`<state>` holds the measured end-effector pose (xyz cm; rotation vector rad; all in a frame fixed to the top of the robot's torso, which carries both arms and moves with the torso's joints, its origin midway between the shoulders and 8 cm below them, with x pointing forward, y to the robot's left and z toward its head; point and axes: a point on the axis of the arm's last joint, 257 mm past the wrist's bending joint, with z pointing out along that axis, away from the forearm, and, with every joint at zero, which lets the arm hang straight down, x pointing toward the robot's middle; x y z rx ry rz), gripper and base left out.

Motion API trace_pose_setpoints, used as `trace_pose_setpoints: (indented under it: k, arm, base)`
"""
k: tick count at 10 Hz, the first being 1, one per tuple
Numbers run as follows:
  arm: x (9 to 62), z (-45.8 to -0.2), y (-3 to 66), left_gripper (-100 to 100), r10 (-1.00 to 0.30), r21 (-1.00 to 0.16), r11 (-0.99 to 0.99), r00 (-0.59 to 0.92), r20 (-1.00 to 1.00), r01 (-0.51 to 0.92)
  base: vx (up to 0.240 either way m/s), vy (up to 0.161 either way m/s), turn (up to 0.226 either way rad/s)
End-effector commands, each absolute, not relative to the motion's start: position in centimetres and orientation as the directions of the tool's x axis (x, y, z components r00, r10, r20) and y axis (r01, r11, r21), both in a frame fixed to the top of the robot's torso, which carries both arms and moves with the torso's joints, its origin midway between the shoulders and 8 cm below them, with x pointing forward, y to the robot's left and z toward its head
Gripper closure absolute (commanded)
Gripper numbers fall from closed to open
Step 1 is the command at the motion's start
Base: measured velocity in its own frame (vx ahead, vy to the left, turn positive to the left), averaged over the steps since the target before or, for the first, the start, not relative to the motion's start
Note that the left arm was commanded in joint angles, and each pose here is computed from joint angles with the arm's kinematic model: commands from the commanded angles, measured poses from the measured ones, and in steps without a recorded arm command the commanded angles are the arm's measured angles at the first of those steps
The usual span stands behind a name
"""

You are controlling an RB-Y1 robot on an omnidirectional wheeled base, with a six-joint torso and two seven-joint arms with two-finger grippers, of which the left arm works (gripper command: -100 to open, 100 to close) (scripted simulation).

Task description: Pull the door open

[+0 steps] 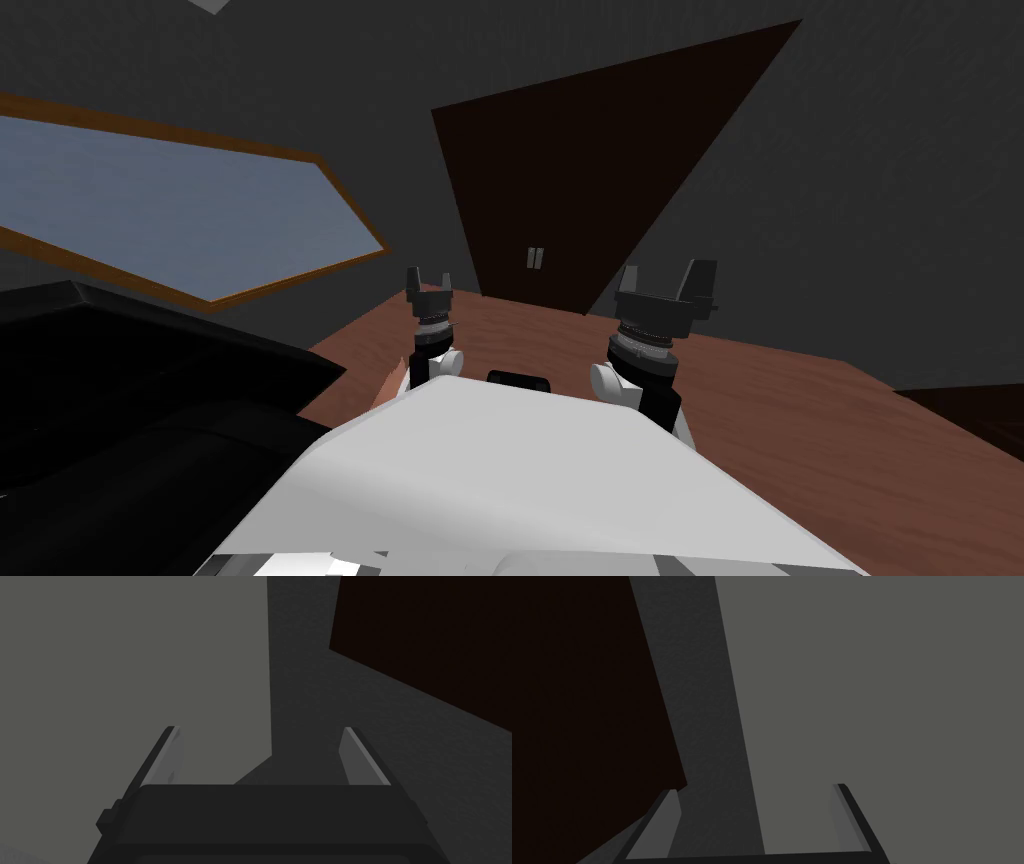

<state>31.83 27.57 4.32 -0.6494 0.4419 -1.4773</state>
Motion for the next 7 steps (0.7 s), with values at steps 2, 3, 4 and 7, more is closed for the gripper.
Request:
trace_pose_setpoints:
  k: [2, 3, 4, 7]
  arm:
    - [33.3, 2.8, 27.3, -100, -0.993, -0.672, -0.034, 0.050, 0.106, 0.740]
    - [33.9, 2.2, 27.2, -100, -0.994, -0.684, -0.038, 0.045, 0.102, 0.729]
    - [34.3, 1.8, 27.1, -100, -0.994, -0.691, -0.040, 0.041, 0.100, 0.722]
    - [36.0, 0.0, 26.8, -100, -0.995, -0.722, -0.047, 0.029, 0.092, 0.690]
  base:
    - [0.116, -0.067, -0.014]
    - [0.180, 0.001, -0.014]
    - [0.156, -0.007, -0.017]
    - [0.140, -0.023, -0.012]
